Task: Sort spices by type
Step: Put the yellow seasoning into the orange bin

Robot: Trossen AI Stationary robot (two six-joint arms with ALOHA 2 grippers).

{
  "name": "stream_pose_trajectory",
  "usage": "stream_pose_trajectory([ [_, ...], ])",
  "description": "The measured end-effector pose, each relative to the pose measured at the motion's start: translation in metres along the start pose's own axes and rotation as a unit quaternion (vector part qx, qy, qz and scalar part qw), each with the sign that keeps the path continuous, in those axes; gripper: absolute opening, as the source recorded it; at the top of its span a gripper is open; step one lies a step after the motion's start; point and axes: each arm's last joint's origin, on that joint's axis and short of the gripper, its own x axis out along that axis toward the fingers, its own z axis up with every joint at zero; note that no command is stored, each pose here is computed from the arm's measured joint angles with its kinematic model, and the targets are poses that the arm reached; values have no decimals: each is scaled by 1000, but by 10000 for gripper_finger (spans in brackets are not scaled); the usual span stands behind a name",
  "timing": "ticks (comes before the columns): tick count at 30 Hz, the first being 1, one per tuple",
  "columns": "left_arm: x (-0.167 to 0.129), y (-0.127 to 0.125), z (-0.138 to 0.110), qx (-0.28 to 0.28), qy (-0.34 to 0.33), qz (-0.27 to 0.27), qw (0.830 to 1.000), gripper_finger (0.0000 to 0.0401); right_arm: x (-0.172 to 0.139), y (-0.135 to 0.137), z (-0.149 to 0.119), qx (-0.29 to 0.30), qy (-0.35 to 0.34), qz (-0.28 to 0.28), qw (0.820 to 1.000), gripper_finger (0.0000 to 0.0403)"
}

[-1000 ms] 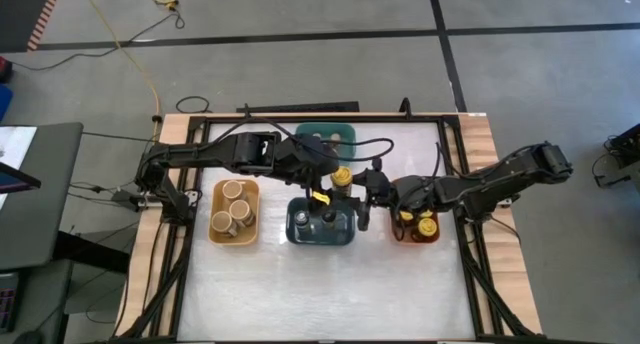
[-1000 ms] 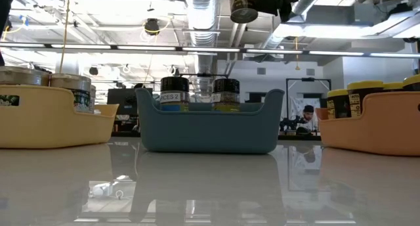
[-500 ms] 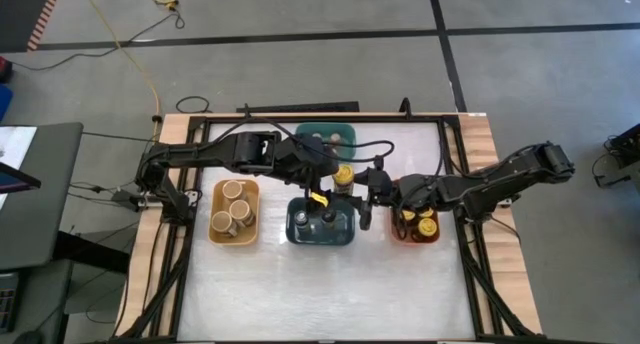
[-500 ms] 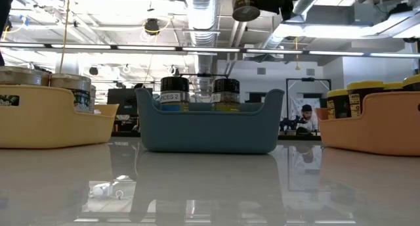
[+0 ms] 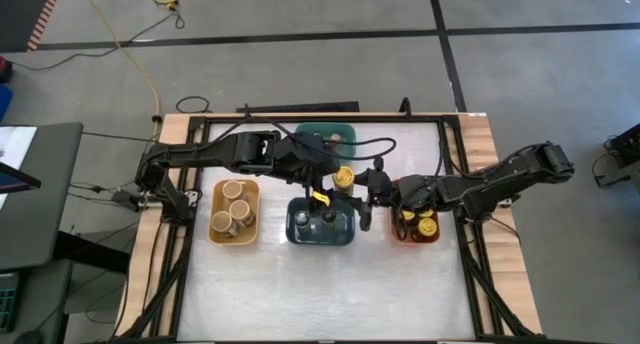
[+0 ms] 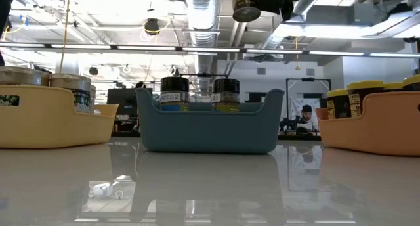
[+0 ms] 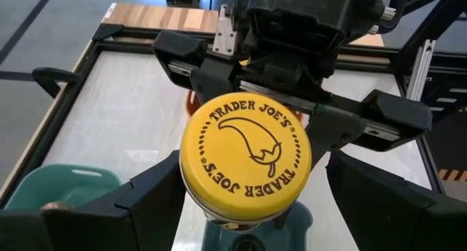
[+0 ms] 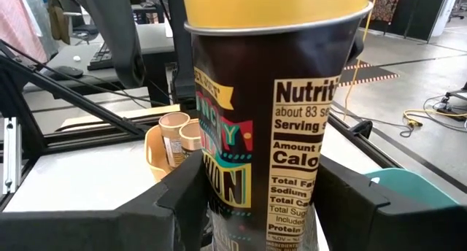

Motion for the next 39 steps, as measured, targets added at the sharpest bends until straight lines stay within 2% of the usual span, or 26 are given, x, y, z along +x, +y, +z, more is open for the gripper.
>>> stream_pose_trajectory([
  [19, 0, 2, 0, -1, 1, 3, 1000, 312, 0, 1, 0, 0, 0, 2, 1000, 232],
  [28, -5, 7, 0, -5, 1, 28, 1000, 312, 0, 1, 0, 0, 0, 2, 1000, 232],
  [39, -9, 3, -6, -13, 33, 26, 999, 312, 0, 0, 0, 0, 0, 0, 1000, 232],
])
